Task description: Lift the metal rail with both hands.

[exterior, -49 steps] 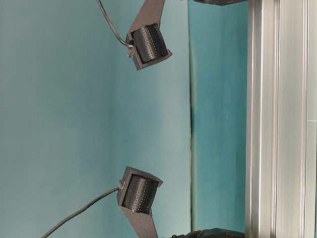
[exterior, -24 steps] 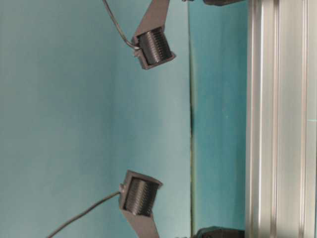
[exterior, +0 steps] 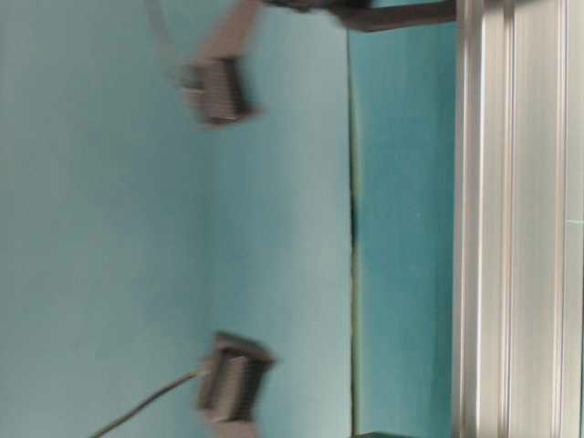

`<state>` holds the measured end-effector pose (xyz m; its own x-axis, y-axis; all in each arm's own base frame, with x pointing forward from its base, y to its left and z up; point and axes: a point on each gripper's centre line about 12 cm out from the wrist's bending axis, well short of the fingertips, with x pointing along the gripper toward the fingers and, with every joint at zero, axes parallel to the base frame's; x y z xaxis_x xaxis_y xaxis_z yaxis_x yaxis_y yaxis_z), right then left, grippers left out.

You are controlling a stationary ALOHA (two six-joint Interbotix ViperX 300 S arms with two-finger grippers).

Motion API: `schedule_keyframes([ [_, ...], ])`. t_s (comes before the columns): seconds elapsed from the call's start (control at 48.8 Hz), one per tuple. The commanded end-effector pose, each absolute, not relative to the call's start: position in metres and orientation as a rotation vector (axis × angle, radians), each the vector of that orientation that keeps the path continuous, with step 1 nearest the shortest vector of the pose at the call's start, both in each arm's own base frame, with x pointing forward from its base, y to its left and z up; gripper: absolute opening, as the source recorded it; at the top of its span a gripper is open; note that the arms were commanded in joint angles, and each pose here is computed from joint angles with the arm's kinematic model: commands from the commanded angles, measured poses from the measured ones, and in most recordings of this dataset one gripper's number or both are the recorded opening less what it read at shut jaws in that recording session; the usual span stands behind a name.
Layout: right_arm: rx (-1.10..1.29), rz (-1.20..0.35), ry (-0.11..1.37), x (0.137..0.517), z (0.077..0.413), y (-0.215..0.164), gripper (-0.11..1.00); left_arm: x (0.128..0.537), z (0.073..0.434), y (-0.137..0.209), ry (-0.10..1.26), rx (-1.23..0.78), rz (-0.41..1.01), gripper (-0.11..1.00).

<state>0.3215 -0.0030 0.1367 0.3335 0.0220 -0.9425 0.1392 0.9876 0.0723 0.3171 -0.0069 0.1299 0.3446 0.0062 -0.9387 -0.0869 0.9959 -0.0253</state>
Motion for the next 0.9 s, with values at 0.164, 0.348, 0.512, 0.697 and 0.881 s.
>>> schedule_keyframes([
  [0.164,0.164,-0.081,0.994,0.314,0.207,-0.008,1.00,0.309,0.194,-0.007,1.069,-0.082,0.052,0.96],
  [0.348,0.166,-0.085,0.838,0.301,0.242,-0.013,1.00,0.296,0.237,-0.007,0.919,-0.088,0.042,0.96],
  [0.512,0.162,-0.080,0.688,0.291,0.264,-0.013,1.00,0.286,0.262,-0.007,0.815,-0.092,0.035,0.96],
  [0.697,0.161,-0.074,0.514,0.275,0.286,-0.013,1.00,0.274,0.287,-0.007,0.675,-0.098,0.024,0.96],
  [0.881,0.158,-0.068,0.387,0.254,0.307,-0.012,0.99,0.259,0.309,-0.006,0.519,-0.102,0.012,0.96],
])
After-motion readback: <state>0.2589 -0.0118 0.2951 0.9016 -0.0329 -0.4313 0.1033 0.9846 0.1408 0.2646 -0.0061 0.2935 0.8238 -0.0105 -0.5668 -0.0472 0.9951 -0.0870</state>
